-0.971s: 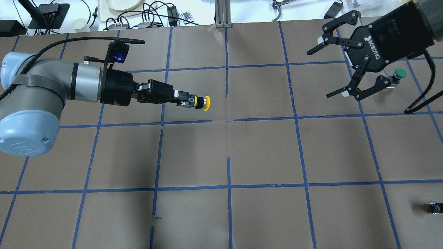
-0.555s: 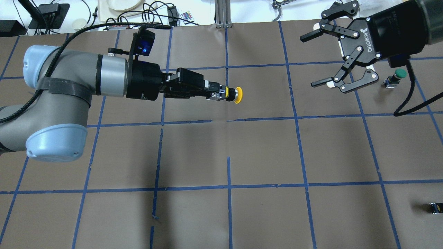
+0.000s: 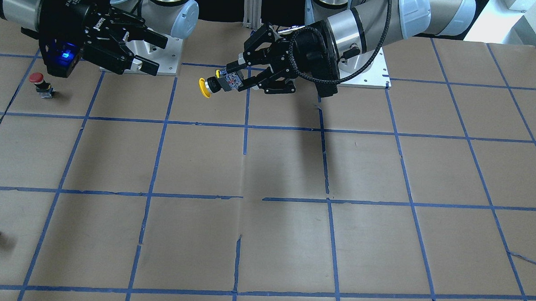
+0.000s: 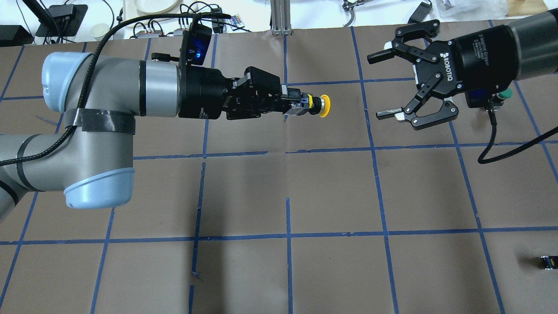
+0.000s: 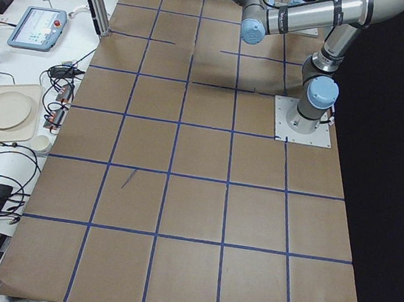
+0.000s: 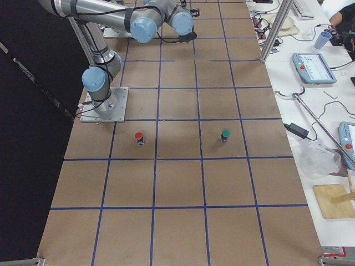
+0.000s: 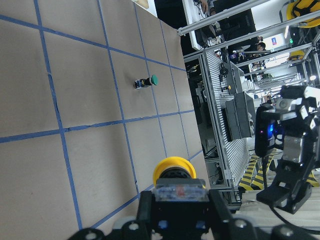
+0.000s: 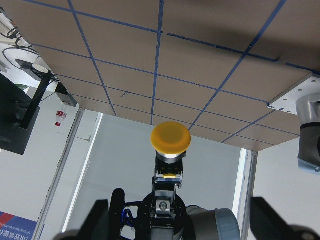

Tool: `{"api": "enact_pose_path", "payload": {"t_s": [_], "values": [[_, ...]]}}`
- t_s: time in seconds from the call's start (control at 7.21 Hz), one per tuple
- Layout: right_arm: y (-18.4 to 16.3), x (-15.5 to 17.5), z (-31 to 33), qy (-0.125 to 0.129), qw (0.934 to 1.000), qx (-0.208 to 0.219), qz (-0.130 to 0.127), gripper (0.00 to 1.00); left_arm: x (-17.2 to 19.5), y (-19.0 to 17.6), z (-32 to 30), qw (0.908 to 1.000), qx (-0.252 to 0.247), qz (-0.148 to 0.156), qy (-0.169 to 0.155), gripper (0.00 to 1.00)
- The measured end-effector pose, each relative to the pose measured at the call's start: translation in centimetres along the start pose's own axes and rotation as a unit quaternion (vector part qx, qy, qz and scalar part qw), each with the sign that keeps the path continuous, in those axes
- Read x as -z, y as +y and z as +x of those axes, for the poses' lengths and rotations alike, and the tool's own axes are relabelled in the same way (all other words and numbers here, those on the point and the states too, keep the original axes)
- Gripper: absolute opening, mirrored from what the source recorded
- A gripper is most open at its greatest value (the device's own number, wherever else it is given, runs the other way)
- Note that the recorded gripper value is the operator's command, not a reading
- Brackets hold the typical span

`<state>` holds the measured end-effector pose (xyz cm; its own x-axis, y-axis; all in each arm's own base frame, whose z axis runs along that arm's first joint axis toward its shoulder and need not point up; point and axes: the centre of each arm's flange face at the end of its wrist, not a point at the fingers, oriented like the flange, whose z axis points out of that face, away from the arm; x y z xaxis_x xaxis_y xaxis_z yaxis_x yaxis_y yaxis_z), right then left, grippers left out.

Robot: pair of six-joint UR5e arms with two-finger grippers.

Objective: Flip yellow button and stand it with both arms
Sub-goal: 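Lift the yellow button with the left gripper while the right gripper approaches, then bring the open right gripper to the yellow button's cap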

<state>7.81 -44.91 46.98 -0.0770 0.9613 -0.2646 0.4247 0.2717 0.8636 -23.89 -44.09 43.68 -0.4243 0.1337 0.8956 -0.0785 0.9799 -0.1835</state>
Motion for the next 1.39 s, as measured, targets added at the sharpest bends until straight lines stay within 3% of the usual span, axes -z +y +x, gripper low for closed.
{"api": "enact_pose_path", "payload": {"t_s": [0.55, 0.83, 1.11, 1.39], "values": [[-1.2, -1.1, 0.4, 0.020, 0.9992, -0.034, 0.005, 0.98, 0.1, 0.4, 1.1, 0.9997, 0.011, -0.002, 0.020, 0.14], [-1.1, -1.7, -0.4, 0.007, 0.9986, -0.052, 0.003, 0.98, 0.2, 0.4, 1.4, 0.9997, 0.005, 0.000, 0.023, 0.14], [-1.2, -2.7, -1.4, -0.012, 0.9980, -0.059, -0.019, 0.98, 0.3, 0.5, 1.7, 0.9997, 0.002, 0.002, 0.024, 0.14], [-0.9, -5.4, -1.2, 0.007, 0.9975, -0.059, -0.036, 0.98, 0.3, 0.5, 1.8, 0.9997, -0.002, 0.004, 0.025, 0.14]]}}
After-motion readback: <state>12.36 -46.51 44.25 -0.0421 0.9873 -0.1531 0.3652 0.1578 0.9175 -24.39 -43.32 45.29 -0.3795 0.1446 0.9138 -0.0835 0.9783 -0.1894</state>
